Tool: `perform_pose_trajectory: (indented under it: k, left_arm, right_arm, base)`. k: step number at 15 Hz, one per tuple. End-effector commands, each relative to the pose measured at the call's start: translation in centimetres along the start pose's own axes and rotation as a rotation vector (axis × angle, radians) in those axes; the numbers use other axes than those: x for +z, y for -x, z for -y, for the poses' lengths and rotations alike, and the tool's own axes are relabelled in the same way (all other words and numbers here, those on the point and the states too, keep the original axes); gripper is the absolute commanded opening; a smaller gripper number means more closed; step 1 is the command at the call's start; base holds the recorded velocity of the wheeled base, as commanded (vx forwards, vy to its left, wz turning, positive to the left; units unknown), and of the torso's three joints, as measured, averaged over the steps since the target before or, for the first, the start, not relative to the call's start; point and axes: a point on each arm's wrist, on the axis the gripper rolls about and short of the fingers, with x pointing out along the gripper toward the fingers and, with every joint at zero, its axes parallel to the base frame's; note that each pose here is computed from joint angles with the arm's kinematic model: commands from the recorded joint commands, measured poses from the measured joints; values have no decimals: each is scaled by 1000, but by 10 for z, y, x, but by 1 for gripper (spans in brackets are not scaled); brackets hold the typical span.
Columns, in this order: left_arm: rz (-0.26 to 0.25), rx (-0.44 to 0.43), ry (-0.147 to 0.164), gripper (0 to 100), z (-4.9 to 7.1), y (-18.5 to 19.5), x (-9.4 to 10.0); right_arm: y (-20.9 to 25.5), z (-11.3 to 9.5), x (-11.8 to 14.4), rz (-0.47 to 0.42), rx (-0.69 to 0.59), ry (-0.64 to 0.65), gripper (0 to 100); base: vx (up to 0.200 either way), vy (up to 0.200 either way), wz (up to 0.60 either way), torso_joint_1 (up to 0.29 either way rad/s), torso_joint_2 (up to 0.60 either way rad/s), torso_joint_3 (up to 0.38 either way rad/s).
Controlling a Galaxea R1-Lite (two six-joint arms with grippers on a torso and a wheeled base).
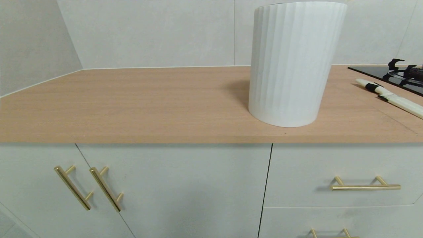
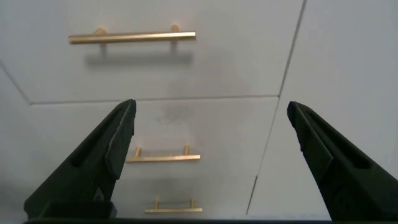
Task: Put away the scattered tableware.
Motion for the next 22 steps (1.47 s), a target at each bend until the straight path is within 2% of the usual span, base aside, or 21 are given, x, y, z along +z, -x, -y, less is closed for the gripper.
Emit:
perform_pose_trajectory:
  k: [1, 15, 22]
  left_arm:
    - [0, 0, 1, 100, 0, 0, 0]
    - [0, 0, -1, 100, 0, 0, 0]
    - [0, 0, -1, 100, 0, 0, 0]
  right_arm:
    - [0, 0, 0, -1, 0, 0, 100]
    - [0, 0, 0, -1, 1, 2, 100]
    - [0, 0, 0, -1, 0, 2, 100]
  base:
    - [0, 0, 0, 0, 0, 0]
    - [0, 0, -43, 1, 0, 0]
    - [0, -171, 0, 5, 2, 1]
